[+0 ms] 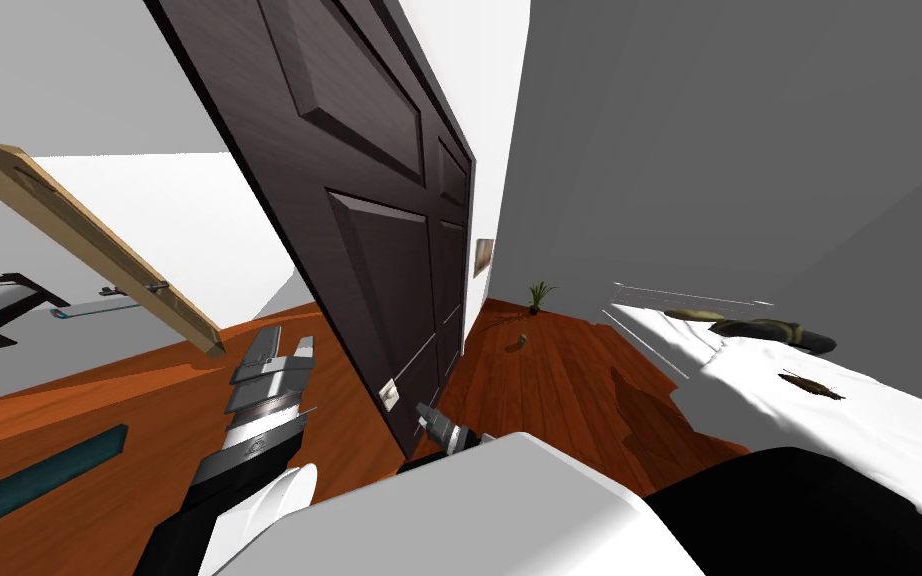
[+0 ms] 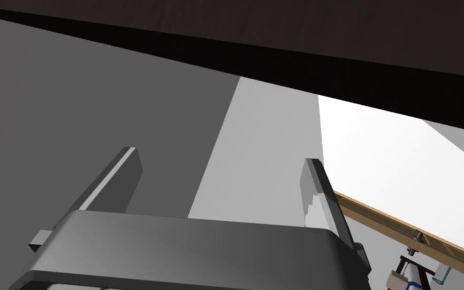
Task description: Push the door open
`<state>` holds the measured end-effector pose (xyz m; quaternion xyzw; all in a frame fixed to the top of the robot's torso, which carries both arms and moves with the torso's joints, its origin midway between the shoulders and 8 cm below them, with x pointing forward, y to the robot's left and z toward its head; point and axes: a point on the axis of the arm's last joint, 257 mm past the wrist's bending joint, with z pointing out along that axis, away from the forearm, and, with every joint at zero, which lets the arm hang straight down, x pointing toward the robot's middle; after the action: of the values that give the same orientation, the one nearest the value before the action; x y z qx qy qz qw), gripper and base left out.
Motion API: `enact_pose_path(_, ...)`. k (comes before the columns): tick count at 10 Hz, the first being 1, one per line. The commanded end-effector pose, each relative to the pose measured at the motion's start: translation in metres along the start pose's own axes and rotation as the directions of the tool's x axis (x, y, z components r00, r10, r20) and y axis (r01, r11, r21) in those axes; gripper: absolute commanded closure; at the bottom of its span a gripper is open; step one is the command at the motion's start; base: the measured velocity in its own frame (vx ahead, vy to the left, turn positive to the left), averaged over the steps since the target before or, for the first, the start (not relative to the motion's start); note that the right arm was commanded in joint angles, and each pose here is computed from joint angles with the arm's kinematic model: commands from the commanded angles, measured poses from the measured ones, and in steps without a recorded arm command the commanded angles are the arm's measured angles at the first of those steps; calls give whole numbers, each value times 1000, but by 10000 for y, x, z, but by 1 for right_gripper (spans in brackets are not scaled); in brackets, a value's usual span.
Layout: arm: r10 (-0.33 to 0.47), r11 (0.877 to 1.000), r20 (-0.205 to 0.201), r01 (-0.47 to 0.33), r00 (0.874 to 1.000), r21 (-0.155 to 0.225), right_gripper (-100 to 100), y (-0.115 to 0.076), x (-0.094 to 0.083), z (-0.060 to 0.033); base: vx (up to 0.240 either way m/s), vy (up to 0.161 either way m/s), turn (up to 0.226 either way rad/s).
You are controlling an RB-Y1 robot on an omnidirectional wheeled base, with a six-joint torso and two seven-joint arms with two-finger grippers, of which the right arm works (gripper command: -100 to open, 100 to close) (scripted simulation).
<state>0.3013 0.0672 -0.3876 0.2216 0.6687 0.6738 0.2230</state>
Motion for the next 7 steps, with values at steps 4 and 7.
enact_pose_path(4,3,1000,16,-3,1000,3,-100,-20,-20,48,110,141,34)
enact_pose_path(7,5,1000,27,-6,1000,5,-100,-34,-33,82,136,165,42)
